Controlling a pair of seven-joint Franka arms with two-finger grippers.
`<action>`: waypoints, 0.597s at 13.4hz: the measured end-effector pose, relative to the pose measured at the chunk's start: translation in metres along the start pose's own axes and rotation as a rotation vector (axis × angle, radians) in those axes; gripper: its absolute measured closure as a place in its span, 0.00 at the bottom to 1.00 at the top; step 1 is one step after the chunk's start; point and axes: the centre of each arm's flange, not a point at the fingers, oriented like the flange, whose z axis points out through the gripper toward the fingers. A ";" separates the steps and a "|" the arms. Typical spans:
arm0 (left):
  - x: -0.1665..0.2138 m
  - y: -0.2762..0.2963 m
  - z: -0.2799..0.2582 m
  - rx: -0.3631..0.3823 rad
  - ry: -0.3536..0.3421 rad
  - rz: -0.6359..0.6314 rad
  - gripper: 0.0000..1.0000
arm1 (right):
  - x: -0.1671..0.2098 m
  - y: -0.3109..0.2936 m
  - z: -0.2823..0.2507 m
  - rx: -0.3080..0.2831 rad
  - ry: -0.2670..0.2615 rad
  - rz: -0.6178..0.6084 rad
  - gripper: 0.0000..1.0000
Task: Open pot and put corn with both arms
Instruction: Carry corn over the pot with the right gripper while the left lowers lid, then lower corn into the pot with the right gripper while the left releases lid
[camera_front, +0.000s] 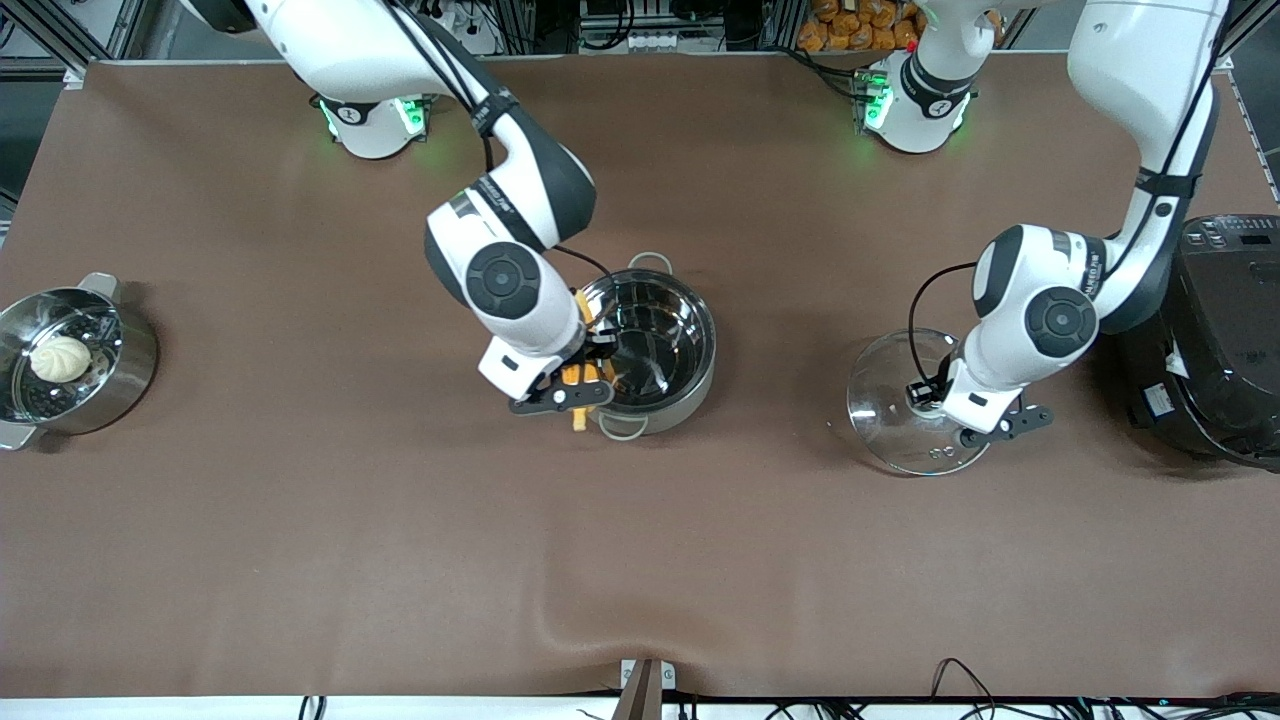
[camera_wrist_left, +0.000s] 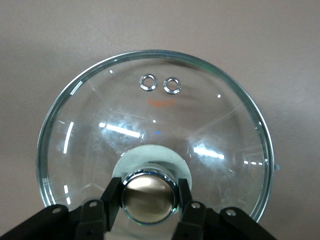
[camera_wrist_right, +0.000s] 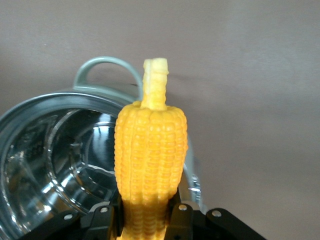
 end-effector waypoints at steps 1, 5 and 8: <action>-0.002 -0.004 0.005 0.003 -0.001 0.000 0.50 | -0.001 -0.008 0.005 0.000 0.000 -0.002 0.63; -0.003 -0.013 0.011 0.007 -0.009 -0.010 0.50 | -0.017 -0.039 0.013 -0.003 -0.002 -0.039 0.63; -0.003 -0.011 0.012 0.007 -0.010 -0.008 0.35 | -0.024 -0.048 0.017 -0.007 -0.006 -0.053 0.63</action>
